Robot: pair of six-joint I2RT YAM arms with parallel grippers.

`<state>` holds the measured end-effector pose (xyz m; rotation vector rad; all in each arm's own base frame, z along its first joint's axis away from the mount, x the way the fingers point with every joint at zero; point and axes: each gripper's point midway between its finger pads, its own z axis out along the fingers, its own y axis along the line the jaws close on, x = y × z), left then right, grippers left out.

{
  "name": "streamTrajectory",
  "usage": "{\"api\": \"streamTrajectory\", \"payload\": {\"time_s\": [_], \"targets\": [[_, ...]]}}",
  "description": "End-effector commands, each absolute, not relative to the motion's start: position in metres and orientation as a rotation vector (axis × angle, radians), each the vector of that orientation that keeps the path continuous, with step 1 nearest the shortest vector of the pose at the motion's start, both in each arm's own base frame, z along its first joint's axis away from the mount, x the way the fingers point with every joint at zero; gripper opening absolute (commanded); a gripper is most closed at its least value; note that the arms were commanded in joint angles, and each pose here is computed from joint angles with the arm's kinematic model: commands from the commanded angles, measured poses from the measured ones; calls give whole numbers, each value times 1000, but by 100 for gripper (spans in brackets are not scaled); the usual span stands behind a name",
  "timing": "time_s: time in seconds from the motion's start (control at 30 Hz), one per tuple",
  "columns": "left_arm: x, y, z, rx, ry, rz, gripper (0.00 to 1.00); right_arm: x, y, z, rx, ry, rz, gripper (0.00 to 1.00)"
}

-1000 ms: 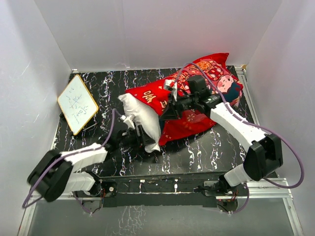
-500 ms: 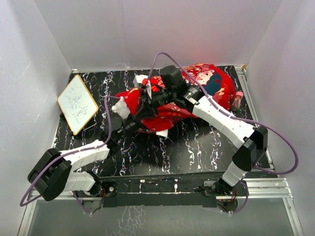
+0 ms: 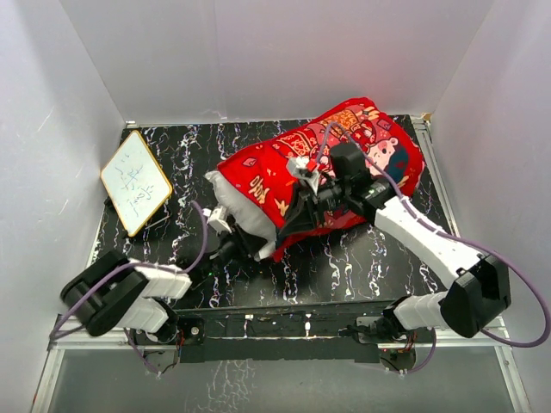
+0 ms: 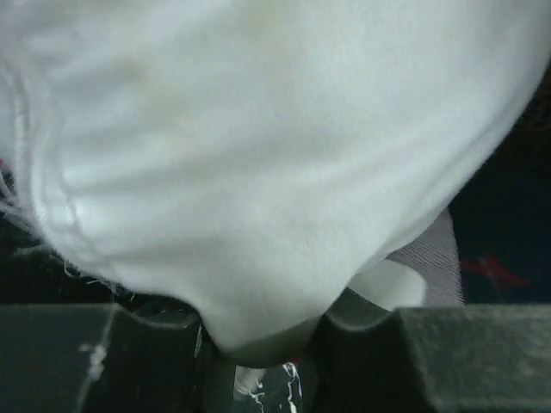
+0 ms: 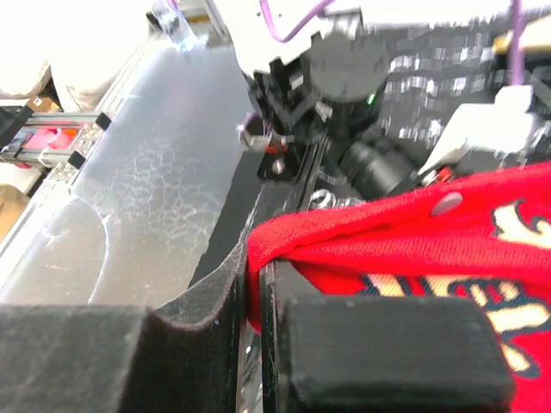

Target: Put the pillow into the pillowcase

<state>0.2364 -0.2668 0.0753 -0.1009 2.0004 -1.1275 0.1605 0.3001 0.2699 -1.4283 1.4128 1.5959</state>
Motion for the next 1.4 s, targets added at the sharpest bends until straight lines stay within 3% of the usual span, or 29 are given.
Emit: {"api": "streamTrajectory", "payload": {"time_s": [0.0, 0.23, 0.4, 0.5, 0.63, 0.7, 0.73, 0.77, 0.87, 0.93, 1.17, 1.37], "targets": [[255, -234, 113, -221, 1816, -1023, 24, 133, 299, 358, -1589, 1006, 1691, 8], [273, -295, 205, 32, 1628, -1217, 22, 159, 370, 351, -1514, 1176, 1684, 8], [256, -322, 161, 38, 1721, -1326, 23, 184, 370, 291, -1341, 1405, 1585, 8], [234, -311, 124, -11, 1795, -1358, 29, 205, 352, 255, -1220, 1545, 1447, 10], [198, -269, 92, -161, 1871, -1375, 54, 225, 320, 214, -1183, 1652, 1249, 29], [179, -251, 79, -211, 1936, -1372, 71, 215, 315, 201, -1269, 1638, 1258, 43], [171, -246, 73, -225, 1981, -1372, 88, 205, 314, 200, -1323, 1611, 1296, 51], [163, -244, 67, -225, 2042, -1369, 97, 196, 313, 202, -1375, 1575, 1329, 59], [157, -233, 69, -196, 2182, -1213, 97, 181, 309, 219, -1512, 1457, 1342, 78], [154, -214, 80, -219, 2196, -1118, 97, 176, 306, 233, -1592, 1369, 1308, 84], [160, -157, 124, -351, 2088, -899, 97, 211, 308, 287, -1571, 1291, 1022, 84], [203, -173, 190, -174, 2079, -690, 97, 274, 324, 308, -1432, 1383, 807, 85]]}}
